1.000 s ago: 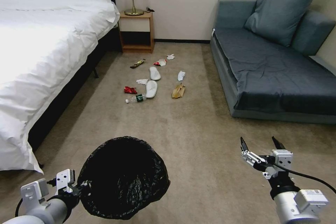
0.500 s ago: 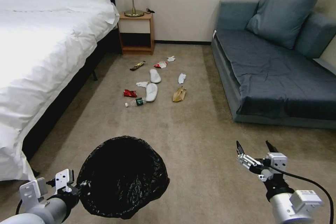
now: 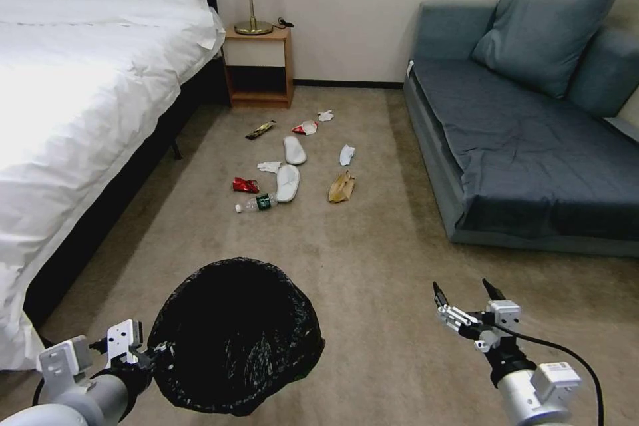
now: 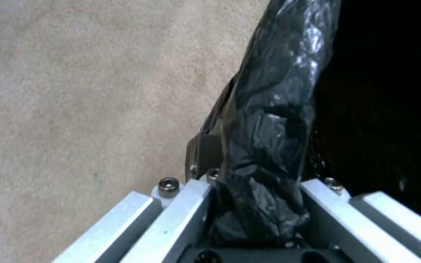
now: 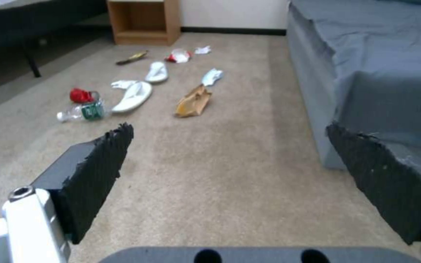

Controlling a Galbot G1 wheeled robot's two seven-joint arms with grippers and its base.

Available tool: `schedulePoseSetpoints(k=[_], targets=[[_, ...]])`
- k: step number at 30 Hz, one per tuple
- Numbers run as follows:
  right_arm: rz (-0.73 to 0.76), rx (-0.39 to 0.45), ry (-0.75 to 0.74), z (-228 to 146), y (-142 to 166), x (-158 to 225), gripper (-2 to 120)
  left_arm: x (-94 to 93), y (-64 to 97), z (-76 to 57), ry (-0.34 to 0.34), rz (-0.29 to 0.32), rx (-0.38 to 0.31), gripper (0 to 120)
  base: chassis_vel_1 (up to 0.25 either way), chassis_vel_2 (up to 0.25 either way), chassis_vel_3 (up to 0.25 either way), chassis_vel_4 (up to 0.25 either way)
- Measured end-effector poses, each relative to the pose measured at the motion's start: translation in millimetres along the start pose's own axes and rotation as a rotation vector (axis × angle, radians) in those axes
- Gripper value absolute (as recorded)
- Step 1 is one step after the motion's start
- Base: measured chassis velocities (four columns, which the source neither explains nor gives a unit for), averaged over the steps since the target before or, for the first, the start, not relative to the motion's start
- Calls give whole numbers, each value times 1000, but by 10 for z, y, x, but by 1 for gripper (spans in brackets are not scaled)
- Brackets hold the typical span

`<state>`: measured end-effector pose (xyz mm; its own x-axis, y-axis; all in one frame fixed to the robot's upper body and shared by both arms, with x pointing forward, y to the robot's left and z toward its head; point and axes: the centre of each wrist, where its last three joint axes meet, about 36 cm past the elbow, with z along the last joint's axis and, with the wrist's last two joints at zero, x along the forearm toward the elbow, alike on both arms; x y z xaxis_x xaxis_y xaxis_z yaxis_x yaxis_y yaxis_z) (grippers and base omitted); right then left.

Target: Pick up the trash bin, then pick up the garbage on the floor and place it into the trash bin.

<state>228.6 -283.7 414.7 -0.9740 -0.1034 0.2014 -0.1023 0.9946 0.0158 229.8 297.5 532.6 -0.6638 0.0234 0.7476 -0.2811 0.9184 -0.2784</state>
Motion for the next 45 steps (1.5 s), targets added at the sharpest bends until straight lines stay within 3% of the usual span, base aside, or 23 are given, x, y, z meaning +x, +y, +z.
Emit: schedulePoseSetpoints(k=[45], targets=[[-78,4,15,81,-29,-178,100,25,54,10,9,-34,25,0,-92,98,94,-95]])
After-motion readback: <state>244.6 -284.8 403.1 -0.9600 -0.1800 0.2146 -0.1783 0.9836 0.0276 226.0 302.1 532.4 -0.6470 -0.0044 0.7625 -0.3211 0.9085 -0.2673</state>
